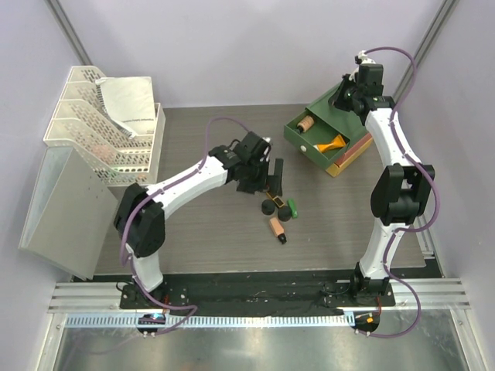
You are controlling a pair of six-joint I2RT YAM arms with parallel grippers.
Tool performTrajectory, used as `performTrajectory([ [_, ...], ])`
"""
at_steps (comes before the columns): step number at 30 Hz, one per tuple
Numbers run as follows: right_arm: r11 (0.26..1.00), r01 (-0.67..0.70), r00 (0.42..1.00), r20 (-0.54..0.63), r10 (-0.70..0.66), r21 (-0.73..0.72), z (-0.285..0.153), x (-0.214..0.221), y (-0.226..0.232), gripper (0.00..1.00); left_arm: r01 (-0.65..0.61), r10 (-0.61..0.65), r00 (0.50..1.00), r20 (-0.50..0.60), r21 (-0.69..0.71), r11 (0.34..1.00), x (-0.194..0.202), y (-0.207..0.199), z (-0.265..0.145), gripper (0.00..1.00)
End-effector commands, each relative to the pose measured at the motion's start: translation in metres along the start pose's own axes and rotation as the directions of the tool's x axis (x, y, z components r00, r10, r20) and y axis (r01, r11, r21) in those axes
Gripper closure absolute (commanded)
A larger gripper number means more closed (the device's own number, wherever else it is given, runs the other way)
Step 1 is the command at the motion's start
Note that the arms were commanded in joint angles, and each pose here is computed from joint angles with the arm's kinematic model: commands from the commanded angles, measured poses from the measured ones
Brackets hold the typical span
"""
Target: Organize the makeup
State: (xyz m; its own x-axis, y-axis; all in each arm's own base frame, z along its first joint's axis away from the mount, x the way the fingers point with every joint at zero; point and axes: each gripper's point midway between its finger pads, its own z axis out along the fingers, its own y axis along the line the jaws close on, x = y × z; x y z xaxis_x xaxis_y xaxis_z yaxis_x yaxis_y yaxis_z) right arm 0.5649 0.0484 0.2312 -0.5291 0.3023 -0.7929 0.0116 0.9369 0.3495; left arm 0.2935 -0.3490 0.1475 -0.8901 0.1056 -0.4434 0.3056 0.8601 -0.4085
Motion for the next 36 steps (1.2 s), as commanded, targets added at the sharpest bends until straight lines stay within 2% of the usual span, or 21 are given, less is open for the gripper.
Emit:
performTrajectory([
  [1,0.975,0.024,0.834,-0.542,0.102,0.22,0.001,0.178,-0.066,0.99,0.093,-0.079,0.967,-0.244,0.049,0.994,0.051,-0.005,0.016,0.04],
  [4,0.975,0.02,0.829,-0.549,0.108,0.222,0.001,0.182,-0.067,0.99,0.138,-0.106,0.925,-0.364,0.063,0.988,0.075,-0.004,0.036,0.04],
  [8,0.976,0.018,0.826,-0.553,0.107,0.217,0.0,0.184,-0.066,0.99,0.18,-0.117,0.885,-0.45,0.099,0.979,0.095,-0.013,0.056,0.05],
  [14,0.976,0.018,0.828,-0.551,0.106,0.215,-0.001,0.182,-0.066,0.99,0.163,-0.095,0.86,-0.501,0.094,0.982,0.113,-0.019,0.069,0.1],
  [18,0.977,0.016,0.828,-0.55,0.106,0.213,-0.002,0.183,-0.065,0.99,0.156,-0.092,0.856,-0.508,0.084,0.984,0.117,-0.016,0.081,0.24],
  [20,0.977,0.018,0.827,-0.553,0.106,0.213,-0.002,0.183,-0.065,0.99,0.16,-0.094,0.849,-0.52,0.084,0.984,0.12,-0.015,0.084,0.36],
  [21,0.977,0.017,0.828,-0.551,0.107,0.214,-0.002,0.183,-0.065,0.99,0.161,-0.097,0.844,-0.528,0.077,0.984,0.123,-0.013,0.088,0.47],
  [23,0.977,0.018,0.828,-0.55,0.105,0.212,-0.002,0.183,-0.065,0.99,0.155,-0.094,0.843,-0.53,0.071,0.985,0.126,-0.01,0.09,0.61],
  [26,0.977,0.021,0.832,-0.546,0.101,0.214,-0.003,0.18,-0.065,0.99,0.132,-0.085,0.847,-0.525,0.052,0.99,0.127,-0.003,0.088,0.71],
  [27,0.977,0.02,0.832,-0.545,0.101,0.212,-0.003,0.18,-0.064,0.99,0.119,-0.078,0.849,-0.523,0.046,0.992,0.127,0.0,0.087,0.78],
  [32,0.977,0.02,0.831,-0.547,0.103,0.214,-0.002,0.181,-0.065,0.99,0.084,-0.068,0.858,-0.508,0.008,0.996,0.123,0.019,0.072,0.97],
  [36,0.977,0.02,0.831,-0.547,0.102,0.213,-0.001,0.181,-0.065,0.99,0.062,-0.067,0.872,-0.484,-0.025,0.998,0.118,0.035,0.056,1.0],
])
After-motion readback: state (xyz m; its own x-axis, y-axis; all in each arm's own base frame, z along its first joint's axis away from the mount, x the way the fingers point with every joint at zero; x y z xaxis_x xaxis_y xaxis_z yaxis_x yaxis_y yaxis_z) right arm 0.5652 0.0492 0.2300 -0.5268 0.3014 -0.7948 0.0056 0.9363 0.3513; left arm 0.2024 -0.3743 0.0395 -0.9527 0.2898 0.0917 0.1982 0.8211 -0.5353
